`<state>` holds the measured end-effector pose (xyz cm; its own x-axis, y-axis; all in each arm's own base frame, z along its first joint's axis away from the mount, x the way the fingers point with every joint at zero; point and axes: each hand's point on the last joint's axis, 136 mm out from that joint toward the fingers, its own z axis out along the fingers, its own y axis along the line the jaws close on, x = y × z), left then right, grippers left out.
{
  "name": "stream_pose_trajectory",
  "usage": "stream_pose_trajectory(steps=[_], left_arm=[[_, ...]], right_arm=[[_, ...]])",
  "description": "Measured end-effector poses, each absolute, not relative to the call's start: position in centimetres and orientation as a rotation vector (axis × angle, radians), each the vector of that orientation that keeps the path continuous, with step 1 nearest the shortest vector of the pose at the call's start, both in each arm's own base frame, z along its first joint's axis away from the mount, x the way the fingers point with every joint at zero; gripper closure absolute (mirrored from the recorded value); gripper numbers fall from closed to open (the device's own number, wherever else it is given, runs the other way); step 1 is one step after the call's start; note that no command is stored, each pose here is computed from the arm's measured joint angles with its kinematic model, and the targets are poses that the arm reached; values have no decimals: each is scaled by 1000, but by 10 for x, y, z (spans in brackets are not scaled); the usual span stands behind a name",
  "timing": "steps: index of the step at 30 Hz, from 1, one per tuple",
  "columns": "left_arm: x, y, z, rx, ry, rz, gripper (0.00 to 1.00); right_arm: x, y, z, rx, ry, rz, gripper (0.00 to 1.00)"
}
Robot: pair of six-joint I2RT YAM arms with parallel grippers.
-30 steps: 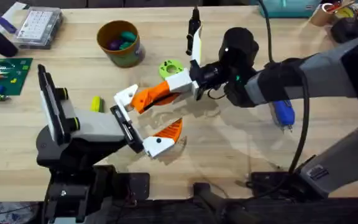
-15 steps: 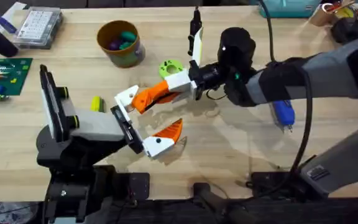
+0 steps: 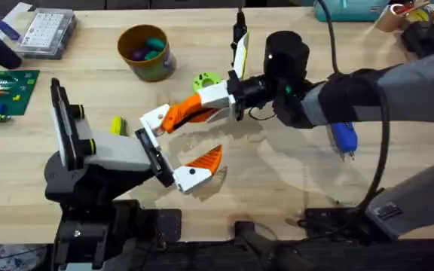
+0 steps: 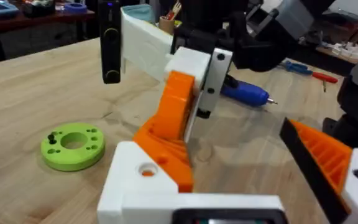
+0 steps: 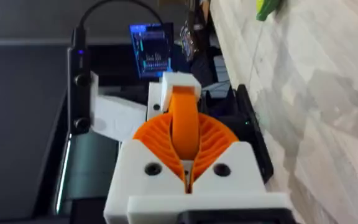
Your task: Pick up the gripper from the table and insert it into the empty holder that is missing its gripper. Then pick up a screw, insert it into the mounting hole, and use the screwdriver to tighten it. Finally, clean up the table by picking up the vegetable and placing it into the bucket.
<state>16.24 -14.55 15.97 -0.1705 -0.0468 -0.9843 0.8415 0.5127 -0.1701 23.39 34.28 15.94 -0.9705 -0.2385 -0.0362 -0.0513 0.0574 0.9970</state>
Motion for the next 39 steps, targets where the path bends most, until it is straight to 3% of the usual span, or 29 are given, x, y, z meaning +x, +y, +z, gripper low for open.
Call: stream_pose_trajectory(steps=[10, 39], left_arm=[[158, -148, 159, 715, 1551, -958, 13], [164, -144, 158, 677, 1566, -932, 13]], right_arm=[[232, 341, 159, 185, -2315, -1951, 981], [227, 364, 160, 323, -2481, -2008, 981]])
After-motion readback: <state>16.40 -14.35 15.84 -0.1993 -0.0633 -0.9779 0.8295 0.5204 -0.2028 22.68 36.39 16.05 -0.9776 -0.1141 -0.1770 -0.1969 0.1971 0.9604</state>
